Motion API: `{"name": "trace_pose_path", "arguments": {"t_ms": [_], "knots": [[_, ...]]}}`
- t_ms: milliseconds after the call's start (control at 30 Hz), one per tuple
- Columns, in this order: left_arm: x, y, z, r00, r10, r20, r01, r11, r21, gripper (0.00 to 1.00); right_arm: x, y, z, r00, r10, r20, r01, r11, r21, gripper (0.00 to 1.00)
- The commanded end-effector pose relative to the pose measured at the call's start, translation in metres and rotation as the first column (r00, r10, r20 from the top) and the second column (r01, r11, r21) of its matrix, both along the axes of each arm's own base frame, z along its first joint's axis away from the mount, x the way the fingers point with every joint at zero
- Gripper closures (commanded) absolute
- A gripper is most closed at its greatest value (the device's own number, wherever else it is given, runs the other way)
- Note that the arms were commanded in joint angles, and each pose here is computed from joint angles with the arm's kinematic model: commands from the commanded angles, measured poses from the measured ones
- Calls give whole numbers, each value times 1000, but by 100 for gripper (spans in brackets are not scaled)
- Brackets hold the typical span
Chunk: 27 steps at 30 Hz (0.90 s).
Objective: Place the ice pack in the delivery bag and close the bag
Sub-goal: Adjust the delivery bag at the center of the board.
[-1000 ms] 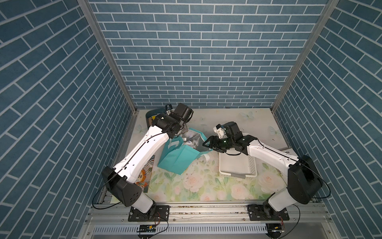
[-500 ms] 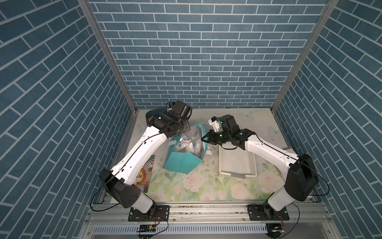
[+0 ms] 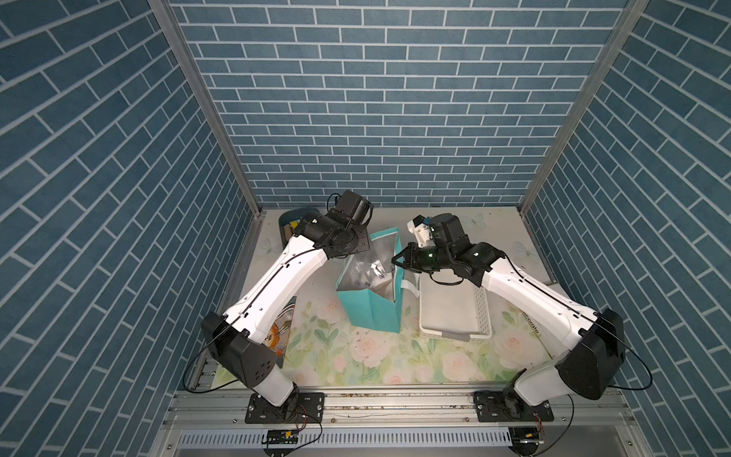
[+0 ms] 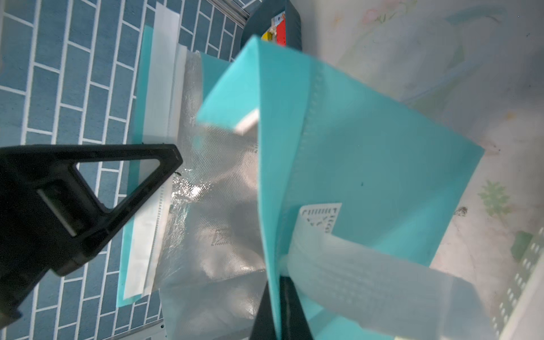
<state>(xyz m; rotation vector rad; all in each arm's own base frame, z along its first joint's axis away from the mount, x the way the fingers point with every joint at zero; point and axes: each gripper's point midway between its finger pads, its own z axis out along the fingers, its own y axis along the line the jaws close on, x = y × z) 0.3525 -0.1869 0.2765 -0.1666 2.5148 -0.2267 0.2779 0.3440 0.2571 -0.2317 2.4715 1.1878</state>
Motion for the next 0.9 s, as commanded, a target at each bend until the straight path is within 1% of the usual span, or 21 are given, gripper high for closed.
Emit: {"name": "trace_pose_path", "arguments": {"t_ms": [0, 67, 133, 233, 333, 367, 433, 467, 567, 600, 633, 667, 767, 867], "knots": [[3, 0, -3, 1000, -6, 2, 6, 1000, 8, 100, -1, 7, 10, 1000, 18, 15, -19, 999, 37, 100], [4, 1, -6, 1000, -4, -2, 4, 1000, 17, 100, -2, 8, 5, 999, 32, 11, -32, 999, 36, 100], [4, 2, -7, 1000, 1, -6, 0, 1000, 26, 100, -4, 11, 7, 998, 58, 40, -60, 997, 51, 98], [3, 6, -6, 1000, 10, -7, -9, 999, 41, 100, -2, 12, 19, 987, 100, 122, -108, 992, 59, 81], [2, 8, -4, 1000, 14, -4, -13, 999, 51, 100, 8, 3, 29, 972, 106, 211, -111, 994, 13, 56], [1, 9, -3, 1000, 14, -4, -14, 999, 50, 98, 12, -1, 33, 964, 109, 244, -110, 994, -9, 47], [-1, 9, -2, 1000, 10, -9, -10, 999, 51, 90, 19, -10, 34, 950, 122, 289, -108, 992, -62, 34], [-2, 9, -2, 1000, 6, -12, -5, 999, 50, 86, 24, -14, 35, 942, 128, 310, -106, 991, -87, 32], [-8, 10, -2, 1000, -6, -22, 7, 999, 44, 73, 36, -25, 34, 920, 167, 354, -104, 976, -190, 30], [-10, 11, -2, 1000, -7, -25, 9, 999, 44, 66, 40, -28, 34, 912, 182, 368, -102, 968, -227, 30], [-14, 12, -2, 999, -12, -30, 13, 999, 44, 48, 46, -31, 35, 900, 203, 385, -97, 956, -277, 30], [-16, 13, -3, 999, -14, -36, 16, 999, 46, 41, 49, -34, 34, 893, 218, 393, -93, 945, -313, 29], [-26, 17, -4, 998, -18, -54, 21, 999, 50, 29, 58, -36, 41, 863, 262, 433, -91, 922, -375, 29], [-35, 16, -4, 997, -38, -63, 40, 998, 40, 21, 60, -30, 42, 828, 324, 458, -134, 907, -400, 26]]}}
